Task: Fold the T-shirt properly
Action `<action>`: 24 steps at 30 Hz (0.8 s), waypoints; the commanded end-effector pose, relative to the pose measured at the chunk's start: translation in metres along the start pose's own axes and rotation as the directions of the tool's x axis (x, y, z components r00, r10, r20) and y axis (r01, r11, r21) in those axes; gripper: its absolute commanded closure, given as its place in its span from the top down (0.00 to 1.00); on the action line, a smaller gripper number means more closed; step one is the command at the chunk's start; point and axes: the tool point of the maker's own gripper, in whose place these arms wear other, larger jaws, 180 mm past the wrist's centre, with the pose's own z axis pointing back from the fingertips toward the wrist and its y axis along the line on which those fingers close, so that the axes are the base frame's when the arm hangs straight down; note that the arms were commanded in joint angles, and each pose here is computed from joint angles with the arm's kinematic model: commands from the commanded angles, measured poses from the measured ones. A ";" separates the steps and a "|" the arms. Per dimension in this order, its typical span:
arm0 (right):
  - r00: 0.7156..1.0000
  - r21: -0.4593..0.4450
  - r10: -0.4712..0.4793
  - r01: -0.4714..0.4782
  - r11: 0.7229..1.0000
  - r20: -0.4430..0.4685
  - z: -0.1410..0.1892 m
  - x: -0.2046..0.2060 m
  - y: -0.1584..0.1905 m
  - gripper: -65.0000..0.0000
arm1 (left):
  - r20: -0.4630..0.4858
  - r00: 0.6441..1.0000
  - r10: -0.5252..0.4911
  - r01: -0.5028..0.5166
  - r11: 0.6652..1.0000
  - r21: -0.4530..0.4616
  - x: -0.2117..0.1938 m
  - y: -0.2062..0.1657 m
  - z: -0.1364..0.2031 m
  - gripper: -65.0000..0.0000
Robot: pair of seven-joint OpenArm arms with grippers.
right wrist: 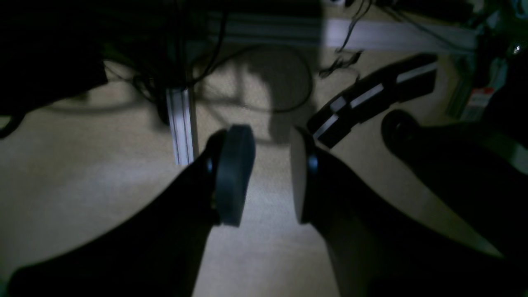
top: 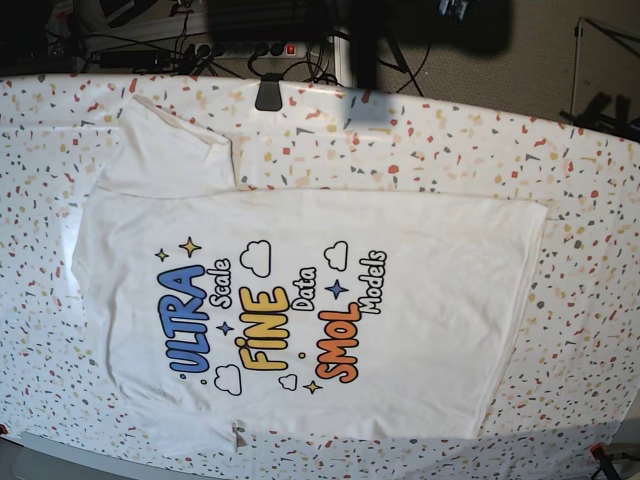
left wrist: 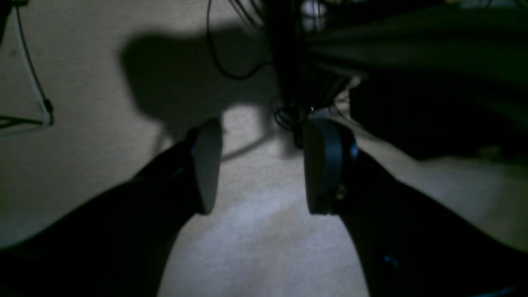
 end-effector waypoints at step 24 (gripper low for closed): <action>0.851 -0.159 0.393 -0.359 0.920 0.348 0.190 0.162 0.000 0.27 | 0.267 0.629 -0.730 0.612 0.677 0.410 0.191 0.033 0.169 0.48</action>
